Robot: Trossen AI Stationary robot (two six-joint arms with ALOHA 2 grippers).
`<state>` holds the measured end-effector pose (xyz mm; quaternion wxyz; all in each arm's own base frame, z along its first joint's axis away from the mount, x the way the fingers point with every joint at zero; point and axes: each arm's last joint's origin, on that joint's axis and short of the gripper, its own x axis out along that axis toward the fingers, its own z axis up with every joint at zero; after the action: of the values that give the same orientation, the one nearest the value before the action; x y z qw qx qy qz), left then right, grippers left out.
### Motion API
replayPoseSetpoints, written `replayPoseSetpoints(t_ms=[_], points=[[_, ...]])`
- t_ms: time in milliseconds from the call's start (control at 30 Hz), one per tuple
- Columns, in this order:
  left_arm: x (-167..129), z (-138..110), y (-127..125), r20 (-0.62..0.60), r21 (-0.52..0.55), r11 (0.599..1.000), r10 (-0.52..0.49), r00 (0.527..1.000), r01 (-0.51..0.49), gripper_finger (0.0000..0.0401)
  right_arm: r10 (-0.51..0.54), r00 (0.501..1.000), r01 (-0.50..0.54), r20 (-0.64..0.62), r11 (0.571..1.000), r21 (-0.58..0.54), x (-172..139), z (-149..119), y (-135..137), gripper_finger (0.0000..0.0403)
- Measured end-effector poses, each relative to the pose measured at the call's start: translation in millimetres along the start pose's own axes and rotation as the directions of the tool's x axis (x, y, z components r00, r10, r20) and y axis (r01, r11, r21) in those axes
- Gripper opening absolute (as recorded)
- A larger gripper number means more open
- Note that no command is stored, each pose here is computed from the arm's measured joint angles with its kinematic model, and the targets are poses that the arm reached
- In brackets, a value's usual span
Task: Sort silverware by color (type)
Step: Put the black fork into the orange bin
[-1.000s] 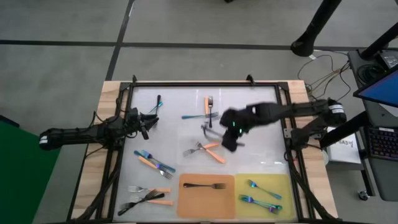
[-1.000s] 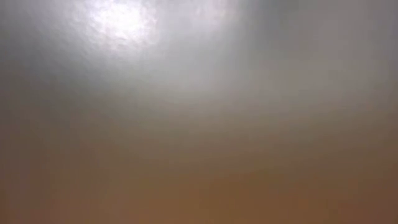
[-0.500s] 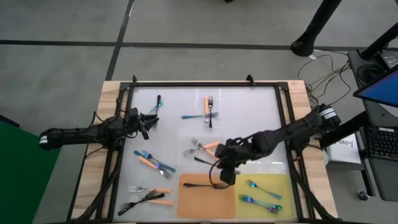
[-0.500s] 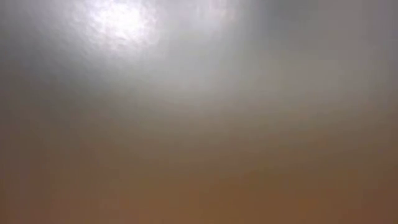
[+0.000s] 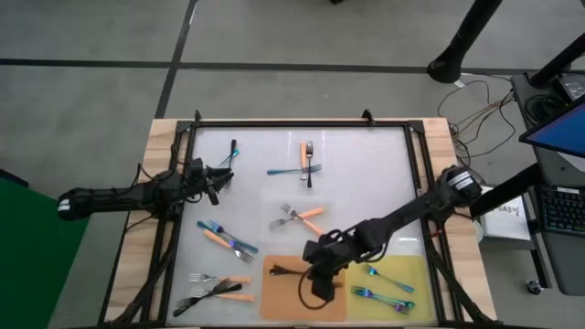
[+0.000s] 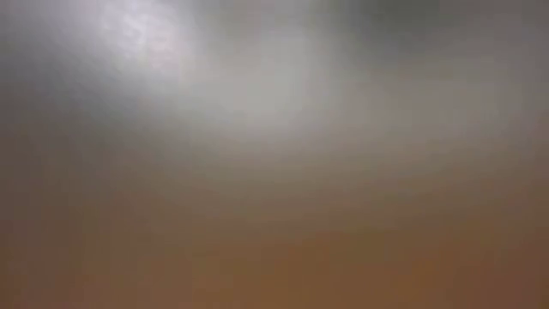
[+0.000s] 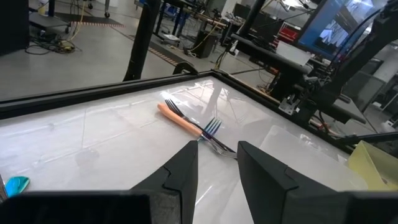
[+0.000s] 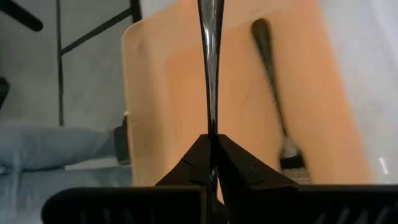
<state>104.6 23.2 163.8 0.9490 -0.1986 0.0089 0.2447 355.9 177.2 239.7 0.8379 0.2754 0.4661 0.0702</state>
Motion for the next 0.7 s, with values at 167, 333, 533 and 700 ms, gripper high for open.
replayPoseSetpoints(t_ms=[167,333,533,700], points=[[0,0,0,-0.001,0.000,1.000,0.000,1.000,0.000,0.0096,0.006,0.999,-0.005,-0.032,1.000,0.002,10,-2,2,0.0010],[0,0,0,-0.001,0.000,1.000,0.001,1.000,-0.001,0.0096,0.007,0.999,-0.007,-0.036,1.000,-0.001,12,-3,4,0.0027],[0,0,0,-0.003,0.001,1.000,0.001,1.000,-0.001,0.0096,0.067,0.995,-0.070,-0.080,0.997,-0.038,7,-3,7,0.0065],[0,0,0,-0.003,0.001,1.000,0.001,1.000,-0.001,0.0096,0.015,0.991,-0.022,-0.135,0.998,-0.050,-2,-8,3,0.0090]])
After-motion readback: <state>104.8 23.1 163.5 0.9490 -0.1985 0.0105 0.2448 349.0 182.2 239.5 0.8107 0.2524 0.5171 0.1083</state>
